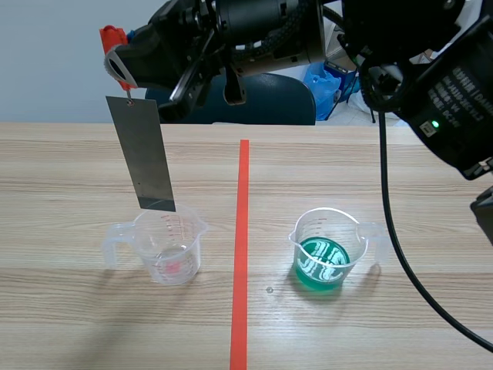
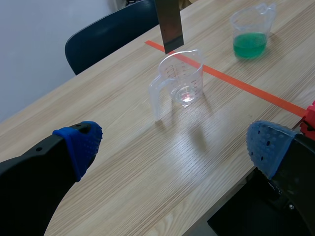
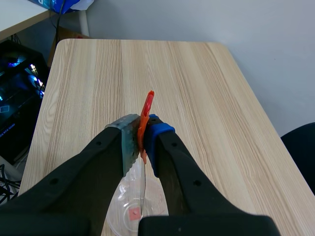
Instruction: Do the redox reaction experiment
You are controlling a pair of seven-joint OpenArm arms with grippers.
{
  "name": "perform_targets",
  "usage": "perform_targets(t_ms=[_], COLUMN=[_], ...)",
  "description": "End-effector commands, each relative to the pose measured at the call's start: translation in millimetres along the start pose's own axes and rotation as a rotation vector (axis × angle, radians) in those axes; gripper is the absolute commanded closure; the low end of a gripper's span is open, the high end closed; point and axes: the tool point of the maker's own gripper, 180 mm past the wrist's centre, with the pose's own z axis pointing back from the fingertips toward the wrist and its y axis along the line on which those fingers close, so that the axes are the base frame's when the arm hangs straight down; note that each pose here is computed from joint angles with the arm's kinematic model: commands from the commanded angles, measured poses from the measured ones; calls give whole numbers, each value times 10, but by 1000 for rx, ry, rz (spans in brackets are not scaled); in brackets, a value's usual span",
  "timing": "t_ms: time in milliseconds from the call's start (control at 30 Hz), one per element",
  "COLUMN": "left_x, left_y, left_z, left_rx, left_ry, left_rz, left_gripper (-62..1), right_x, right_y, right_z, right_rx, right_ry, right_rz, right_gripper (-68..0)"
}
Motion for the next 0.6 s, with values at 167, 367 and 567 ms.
perform_targets(t_ms=[167,367,567], left_x=[44,44,44], left_y=[-3,-3,-3], left_z=[-8,-8,-10], left_rx=[8,8,5], left_ry=[-23,-23,-23], left_rz=[10,10,9], left_gripper=[-623,-623,-623], right_x=[143,142,69], right_y=[16,17,8], right_z=[9,9,0], right_rx=[13,14,11], right_ry=[-41,-42,-47], right_rz=[23,23,-12], right_gripper=[-7,-7,-8])
